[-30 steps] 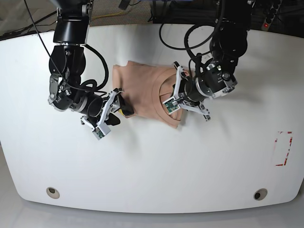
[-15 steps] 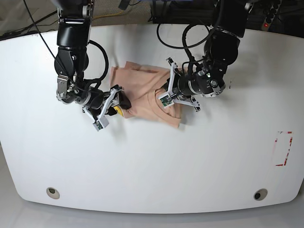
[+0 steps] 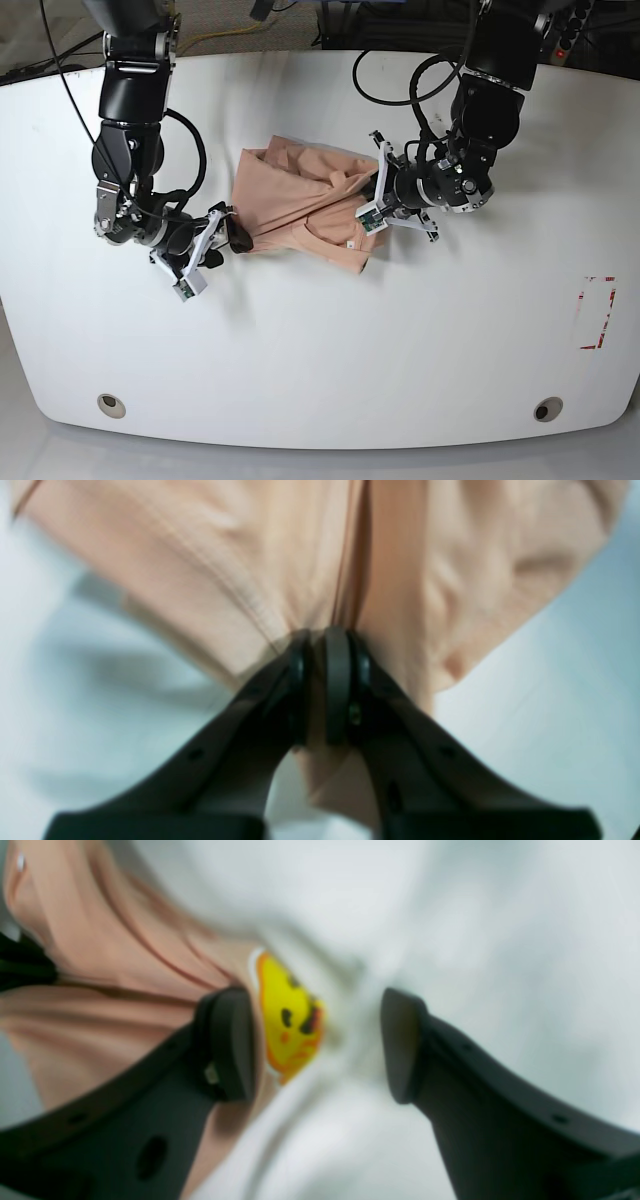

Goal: Fold the T-shirt properly
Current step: 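Grasp the folded shirt with both grippers and square its edges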

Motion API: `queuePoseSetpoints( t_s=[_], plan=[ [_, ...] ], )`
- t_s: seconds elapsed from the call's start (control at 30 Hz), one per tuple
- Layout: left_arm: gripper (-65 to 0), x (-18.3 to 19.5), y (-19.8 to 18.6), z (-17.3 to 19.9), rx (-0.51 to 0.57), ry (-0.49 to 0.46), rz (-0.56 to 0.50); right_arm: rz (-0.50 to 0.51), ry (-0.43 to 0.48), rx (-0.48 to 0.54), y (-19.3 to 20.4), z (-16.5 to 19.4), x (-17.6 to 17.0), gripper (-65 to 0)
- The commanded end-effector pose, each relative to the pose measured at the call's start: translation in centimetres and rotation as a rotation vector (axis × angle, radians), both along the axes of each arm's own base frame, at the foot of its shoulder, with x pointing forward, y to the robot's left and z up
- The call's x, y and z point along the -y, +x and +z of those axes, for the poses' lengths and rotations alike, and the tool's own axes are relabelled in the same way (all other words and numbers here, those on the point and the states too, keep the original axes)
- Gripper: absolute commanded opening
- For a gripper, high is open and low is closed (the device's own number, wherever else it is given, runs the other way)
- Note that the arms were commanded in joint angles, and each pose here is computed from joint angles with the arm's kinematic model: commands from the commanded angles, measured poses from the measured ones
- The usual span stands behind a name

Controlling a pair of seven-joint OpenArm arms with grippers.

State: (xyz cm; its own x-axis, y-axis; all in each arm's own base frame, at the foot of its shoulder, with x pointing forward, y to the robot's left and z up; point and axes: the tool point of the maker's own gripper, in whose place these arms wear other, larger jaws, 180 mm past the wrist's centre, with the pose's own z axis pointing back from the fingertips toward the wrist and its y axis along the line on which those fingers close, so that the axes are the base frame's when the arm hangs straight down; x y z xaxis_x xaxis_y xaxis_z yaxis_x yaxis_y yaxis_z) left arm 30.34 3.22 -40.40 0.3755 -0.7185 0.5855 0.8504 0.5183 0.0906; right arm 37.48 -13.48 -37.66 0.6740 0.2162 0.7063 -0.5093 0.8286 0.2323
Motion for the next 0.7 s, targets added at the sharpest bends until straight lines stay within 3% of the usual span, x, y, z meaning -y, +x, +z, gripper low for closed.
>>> queuePoseSetpoints(
  t_s=[0.0,0.3,0.6,0.67],
  plan=[
    [-61.8,-0.9,1.7,2.4,0.080,0.008,0.026,0.012,0.009,0.113,1.4,4.3,0.0,-29.5],
    [-61.8,-1.6,2.9,4.9,0.155,-0.017,0.067,0.048,-0.023,0.142,1.0,5.7,-0.9,-29.5],
    [-61.8,-0.8,2.2,6.7,0.211,-0.038,0.047,0.037,-0.041,0.082,0.7,3.6,-1.3,-29.8],
    [-61.7,-0.6,1.9,6.7,0.210,-0.040,0.039,0.027,-0.053,0.090,1.0,3.2,-1.1,-33.1]
  ],
)
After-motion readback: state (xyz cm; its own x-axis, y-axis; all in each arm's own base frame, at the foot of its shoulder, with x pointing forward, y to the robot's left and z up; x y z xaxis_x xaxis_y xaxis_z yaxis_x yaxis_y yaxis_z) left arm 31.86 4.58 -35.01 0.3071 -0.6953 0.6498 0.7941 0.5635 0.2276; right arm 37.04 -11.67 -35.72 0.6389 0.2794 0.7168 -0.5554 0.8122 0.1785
